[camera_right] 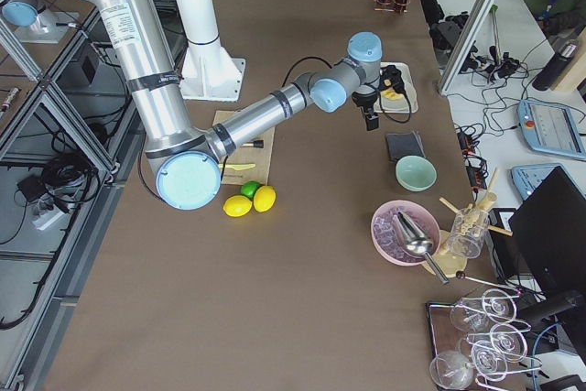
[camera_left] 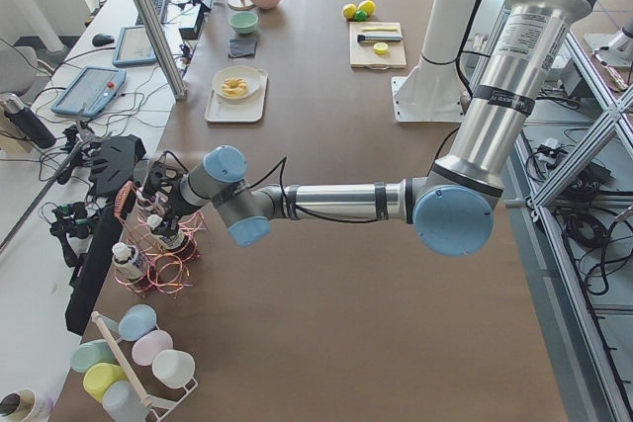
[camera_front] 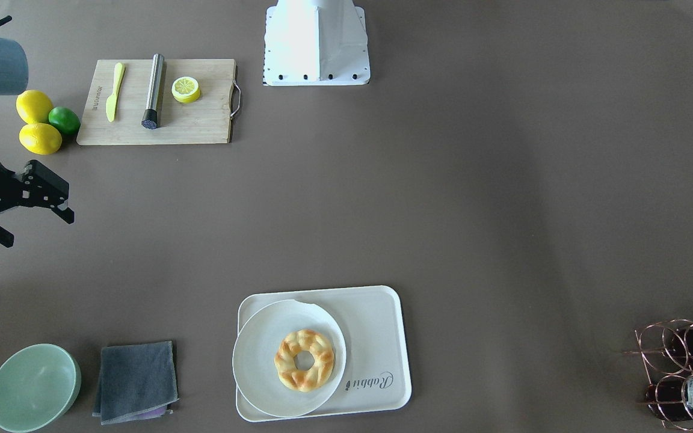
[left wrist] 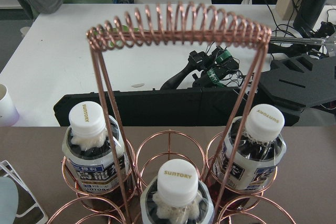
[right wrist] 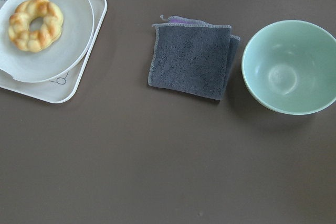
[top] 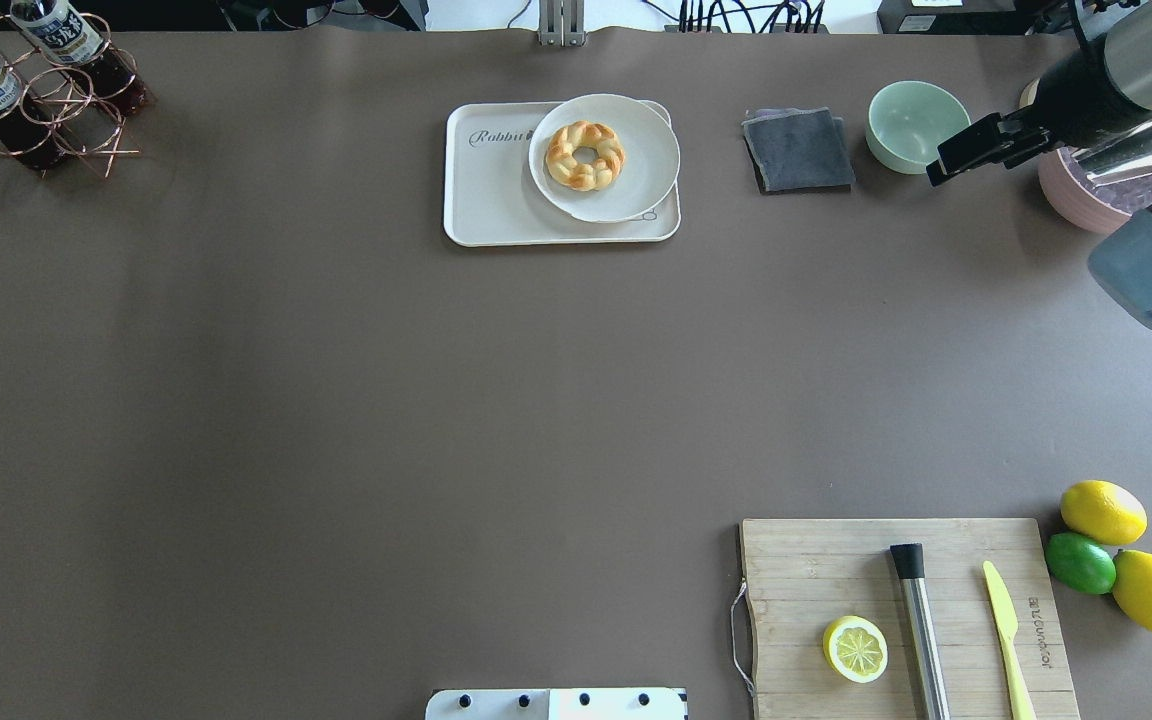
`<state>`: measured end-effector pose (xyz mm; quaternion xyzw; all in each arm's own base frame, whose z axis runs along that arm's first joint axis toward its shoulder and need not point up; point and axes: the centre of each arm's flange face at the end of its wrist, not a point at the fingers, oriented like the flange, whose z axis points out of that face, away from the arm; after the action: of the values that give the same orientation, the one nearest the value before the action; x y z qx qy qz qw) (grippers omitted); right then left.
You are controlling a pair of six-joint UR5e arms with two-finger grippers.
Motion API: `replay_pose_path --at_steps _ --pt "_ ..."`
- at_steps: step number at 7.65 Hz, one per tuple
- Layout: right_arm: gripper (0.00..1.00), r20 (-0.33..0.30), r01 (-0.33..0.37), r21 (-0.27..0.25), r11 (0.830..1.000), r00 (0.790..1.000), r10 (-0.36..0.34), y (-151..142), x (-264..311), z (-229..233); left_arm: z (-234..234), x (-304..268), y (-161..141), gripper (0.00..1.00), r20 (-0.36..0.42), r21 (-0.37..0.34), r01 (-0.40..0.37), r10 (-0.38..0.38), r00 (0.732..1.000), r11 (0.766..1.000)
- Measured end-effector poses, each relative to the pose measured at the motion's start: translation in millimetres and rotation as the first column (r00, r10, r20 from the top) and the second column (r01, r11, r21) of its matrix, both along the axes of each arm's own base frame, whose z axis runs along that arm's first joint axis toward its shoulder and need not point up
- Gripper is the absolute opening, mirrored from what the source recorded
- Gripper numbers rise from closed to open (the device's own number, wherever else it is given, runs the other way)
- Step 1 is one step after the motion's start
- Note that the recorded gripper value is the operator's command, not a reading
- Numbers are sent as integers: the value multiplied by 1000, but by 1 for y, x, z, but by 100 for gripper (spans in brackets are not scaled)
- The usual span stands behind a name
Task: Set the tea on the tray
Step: 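Lower the left gripper onto a tea bottle while the right arm moves toward the tray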
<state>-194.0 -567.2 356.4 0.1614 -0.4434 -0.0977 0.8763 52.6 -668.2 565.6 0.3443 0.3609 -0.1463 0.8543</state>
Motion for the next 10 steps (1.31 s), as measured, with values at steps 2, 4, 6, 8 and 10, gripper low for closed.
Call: replay_pose_path --at_steps 2,4,6,8,10 --pt "100 -1 -2 1 1000 1000 2 0 0 0 3 1 -8 68 18 1 -3 3 1000 1000" --pt "100 -1 -3 3 1000 1000 3 1 0 -1 4 1 -14 63 34 1 3 -3 999 1000" --pt "100 1 -4 7 1000 1000 4 2 1 -3 3 2 -19 63 38 3 5 -5 999 1000" --pt "100 2 -4 8 1000 1000 4 2 1 -4 2 3 -23 63 38 1 5 -5 999 1000" --pt "100 0 -6 9 1000 1000 6 2 1 -4 6 7 -25 63 39 -1 0 0 999 1000"
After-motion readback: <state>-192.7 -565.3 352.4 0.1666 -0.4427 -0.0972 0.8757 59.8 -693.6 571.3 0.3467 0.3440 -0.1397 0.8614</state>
